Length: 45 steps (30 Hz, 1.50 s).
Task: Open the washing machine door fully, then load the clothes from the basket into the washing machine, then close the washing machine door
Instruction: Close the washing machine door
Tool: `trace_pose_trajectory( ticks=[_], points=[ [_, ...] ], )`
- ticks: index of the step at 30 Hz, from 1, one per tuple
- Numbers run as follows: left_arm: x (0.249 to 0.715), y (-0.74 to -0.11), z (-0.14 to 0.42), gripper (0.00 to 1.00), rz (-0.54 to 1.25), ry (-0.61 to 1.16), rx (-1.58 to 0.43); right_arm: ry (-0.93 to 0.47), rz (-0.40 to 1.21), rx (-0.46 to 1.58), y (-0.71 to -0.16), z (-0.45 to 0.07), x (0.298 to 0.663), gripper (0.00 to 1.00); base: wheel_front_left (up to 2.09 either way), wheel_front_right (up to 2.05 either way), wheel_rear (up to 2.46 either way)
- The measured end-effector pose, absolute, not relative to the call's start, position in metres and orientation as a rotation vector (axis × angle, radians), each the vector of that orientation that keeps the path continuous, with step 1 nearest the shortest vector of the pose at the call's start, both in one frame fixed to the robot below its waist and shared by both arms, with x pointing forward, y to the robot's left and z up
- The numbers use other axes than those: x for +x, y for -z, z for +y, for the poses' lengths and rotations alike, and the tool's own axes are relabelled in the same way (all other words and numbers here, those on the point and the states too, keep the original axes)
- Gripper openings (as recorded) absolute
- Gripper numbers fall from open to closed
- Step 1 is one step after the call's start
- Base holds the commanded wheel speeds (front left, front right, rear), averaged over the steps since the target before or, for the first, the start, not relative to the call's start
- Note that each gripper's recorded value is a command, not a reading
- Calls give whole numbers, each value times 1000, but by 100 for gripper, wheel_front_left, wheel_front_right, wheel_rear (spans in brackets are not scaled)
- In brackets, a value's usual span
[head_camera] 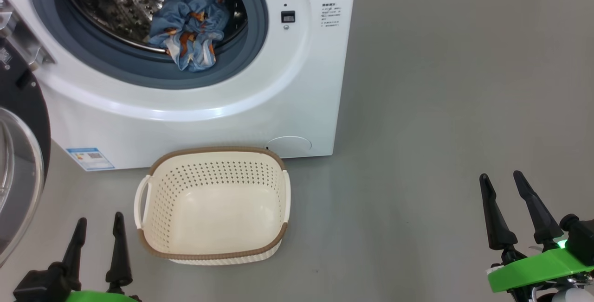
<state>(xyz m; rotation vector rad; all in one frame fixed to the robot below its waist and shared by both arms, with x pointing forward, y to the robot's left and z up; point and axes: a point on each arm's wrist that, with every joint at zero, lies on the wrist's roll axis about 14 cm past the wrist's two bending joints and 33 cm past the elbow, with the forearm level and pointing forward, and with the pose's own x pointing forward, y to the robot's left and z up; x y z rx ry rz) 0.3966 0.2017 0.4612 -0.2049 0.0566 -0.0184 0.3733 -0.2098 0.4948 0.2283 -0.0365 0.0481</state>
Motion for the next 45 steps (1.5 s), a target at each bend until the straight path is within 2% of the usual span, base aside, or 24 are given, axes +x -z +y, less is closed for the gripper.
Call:
trace_pose_trajectory(
  ticks=[9, 20, 33, 45],
  points=[
    [388, -458, 219, 100, 60, -49, -202, -116, -18, 224, -490, -190, 386, 100, 0, 0, 0],
    [357, -456, 262, 100, 51, -219, -230, -312, -14, 212, -492, -130, 414, 100, 0, 0, 0],
    [293, -456, 318, 100, 40, -447, -235, -571, 3, 206, -491, -46, 432, 100, 0, 0, 0],
    [227, -460, 353, 100, 10, -630, -254, -762, 10, 212, -492, 21, 430, 100, 0, 0, 0]
  ],
)
